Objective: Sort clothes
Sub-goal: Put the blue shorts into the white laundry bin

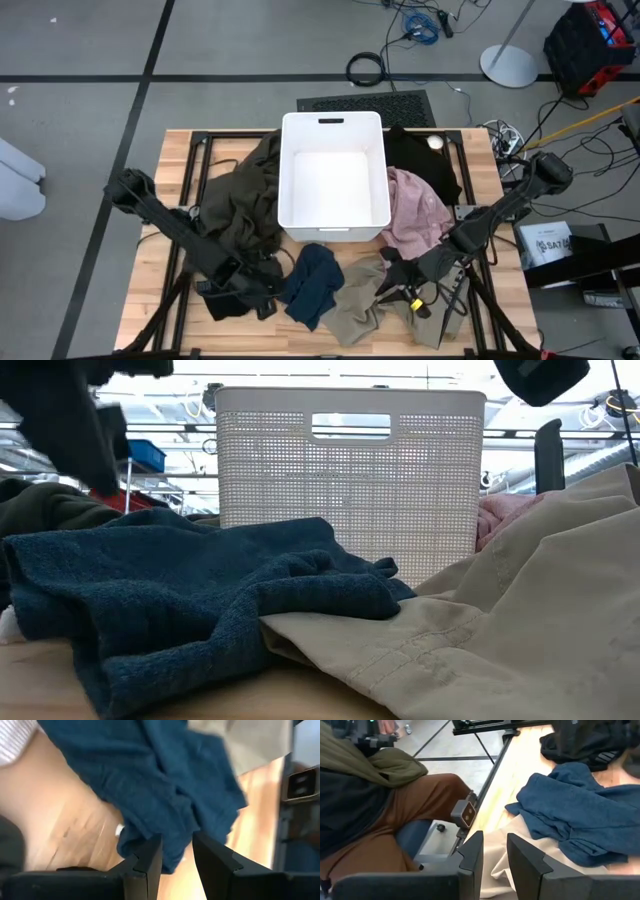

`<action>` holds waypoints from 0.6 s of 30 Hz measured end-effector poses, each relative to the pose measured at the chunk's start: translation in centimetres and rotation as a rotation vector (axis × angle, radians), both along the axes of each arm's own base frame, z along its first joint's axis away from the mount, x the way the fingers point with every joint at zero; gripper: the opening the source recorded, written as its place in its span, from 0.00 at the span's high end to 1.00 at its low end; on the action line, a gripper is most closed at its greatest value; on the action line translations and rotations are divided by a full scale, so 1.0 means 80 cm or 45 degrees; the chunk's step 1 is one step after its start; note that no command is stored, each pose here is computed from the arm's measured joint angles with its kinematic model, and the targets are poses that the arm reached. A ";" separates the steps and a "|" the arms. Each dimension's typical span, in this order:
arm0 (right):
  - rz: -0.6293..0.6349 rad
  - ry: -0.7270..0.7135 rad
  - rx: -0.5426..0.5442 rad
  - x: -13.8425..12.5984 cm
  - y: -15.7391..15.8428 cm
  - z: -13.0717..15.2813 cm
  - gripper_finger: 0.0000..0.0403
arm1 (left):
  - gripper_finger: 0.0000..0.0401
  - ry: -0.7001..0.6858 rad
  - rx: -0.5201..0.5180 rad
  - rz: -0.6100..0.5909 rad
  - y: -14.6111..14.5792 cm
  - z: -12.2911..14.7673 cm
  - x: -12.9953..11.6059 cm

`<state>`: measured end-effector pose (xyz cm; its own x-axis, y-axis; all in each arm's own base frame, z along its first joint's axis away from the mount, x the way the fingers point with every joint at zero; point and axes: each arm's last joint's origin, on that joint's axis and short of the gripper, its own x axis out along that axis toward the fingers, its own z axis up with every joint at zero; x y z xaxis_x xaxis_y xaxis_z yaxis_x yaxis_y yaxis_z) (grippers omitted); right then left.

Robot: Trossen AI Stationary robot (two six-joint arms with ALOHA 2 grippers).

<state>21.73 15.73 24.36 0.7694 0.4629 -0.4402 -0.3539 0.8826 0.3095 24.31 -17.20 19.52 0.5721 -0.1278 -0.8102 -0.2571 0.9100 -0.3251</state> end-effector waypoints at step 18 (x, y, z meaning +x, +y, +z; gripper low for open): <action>-0.211 -0.153 -0.043 -0.043 0.053 0.002 0.81 | 0.71 -0.029 -0.032 0.023 -0.006 -0.052 -0.016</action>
<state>18.29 19.99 24.52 0.8815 0.3122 -0.3542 -0.2357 0.9410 0.2428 23.03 -17.68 15.34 0.5928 -0.1374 -0.7935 -0.2654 0.8970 -0.3536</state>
